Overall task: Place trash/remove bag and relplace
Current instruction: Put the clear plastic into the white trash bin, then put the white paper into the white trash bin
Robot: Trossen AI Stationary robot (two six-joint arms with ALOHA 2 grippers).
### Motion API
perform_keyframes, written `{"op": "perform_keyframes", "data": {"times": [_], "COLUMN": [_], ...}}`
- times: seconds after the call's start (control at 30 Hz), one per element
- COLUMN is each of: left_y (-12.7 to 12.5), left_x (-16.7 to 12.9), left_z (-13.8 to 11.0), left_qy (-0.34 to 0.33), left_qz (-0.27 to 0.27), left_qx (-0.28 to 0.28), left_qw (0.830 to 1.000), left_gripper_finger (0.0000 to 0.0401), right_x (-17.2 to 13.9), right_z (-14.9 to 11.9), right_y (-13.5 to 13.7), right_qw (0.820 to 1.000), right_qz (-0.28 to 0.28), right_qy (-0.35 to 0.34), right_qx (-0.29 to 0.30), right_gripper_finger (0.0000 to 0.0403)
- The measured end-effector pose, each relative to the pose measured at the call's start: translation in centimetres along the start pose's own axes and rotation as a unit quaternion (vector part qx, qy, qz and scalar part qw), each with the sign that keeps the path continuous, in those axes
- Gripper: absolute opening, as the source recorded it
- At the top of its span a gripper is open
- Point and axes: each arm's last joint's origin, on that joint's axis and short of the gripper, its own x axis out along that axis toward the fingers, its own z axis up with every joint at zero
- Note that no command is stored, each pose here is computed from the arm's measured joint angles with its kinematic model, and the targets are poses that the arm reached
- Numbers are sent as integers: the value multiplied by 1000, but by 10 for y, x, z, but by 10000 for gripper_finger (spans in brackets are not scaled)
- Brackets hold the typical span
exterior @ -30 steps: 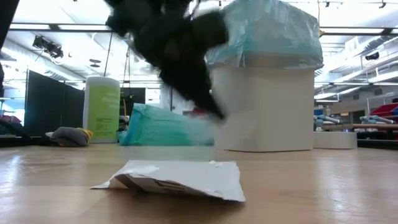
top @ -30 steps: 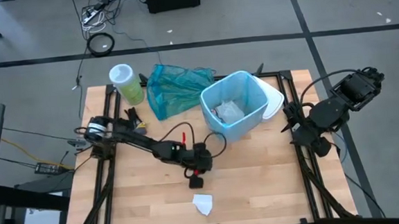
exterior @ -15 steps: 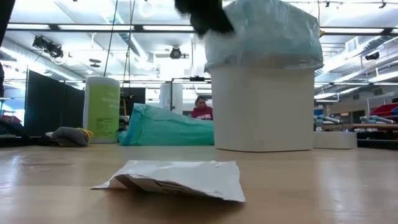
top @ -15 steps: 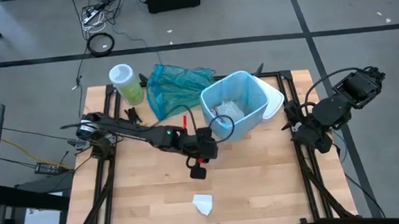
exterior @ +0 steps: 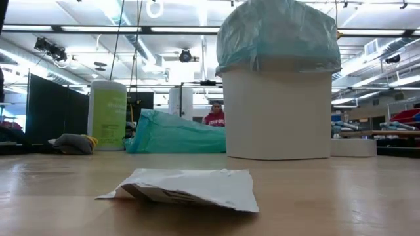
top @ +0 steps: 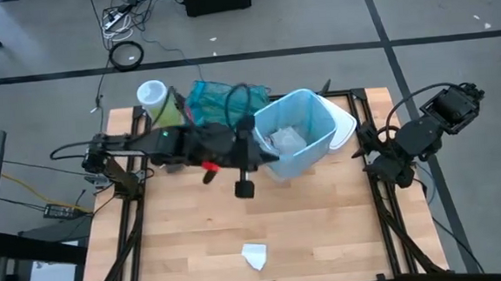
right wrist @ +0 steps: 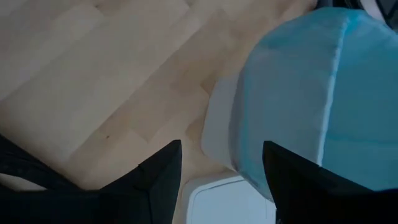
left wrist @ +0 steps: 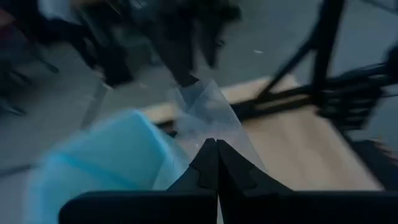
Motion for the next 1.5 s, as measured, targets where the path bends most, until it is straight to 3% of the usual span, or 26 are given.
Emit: {"op": "perform_keyframes", "data": {"times": [0.17, 0.37, 0.57, 0.7, 0.9, 0.97, 1.03, 1.23, 1.37, 1.5], "left_y": [30, 75, 97, 105, 107, 107, 103, 61, 16, -33], "left_x": [0, 28, 59, 72, 73, 67, 52, 3, -9, -1], "left_z": [5, -21, -45, -59, -61, -51, -35, 0, -4, -19], "left_qy": [-12, 37, 64, 73, 55, 43, 38, 79, 165, 234], "left_qz": [78, 125, 86, 13, -49, -53, -59, -152, -208, -253], "left_qx": [36, 19, 5, -6, -16, -43, -83, -83, -85, -85], "left_qw": [996, 991, 994, 997, 997, 997, 994, 982, 960, 935], "left_gripper_finger": [0, 1, 21, 43, 88, 103, 112, 110, 92, 80], "right_x": [0, 0, 0, 0, 0, 0, 0, 2, 12, 26], "right_z": [1, 1, 1, 1, 1, 1, 1, 0, -6, -14], "right_y": [-1, -1, -1, -1, -1, -1, -1, 0, 1, 2], "right_qw": [1000, 1000, 1000, 1000, 1000, 1000, 1000, 1000, 1000, 999], "right_qz": [-20, -22, -22, -21, -20, -19, -17, -10, -19, -27], "right_qy": [-16, -17, -18, -18, -18, -17, -15, -7, 12, 42], "right_qx": [0, -3, 1, 10, 11, 11, 11, 14, 6, 0], "right_gripper_finger": [210, 210, 210, 210, 210, 210, 210, 210, 210, 210]}}
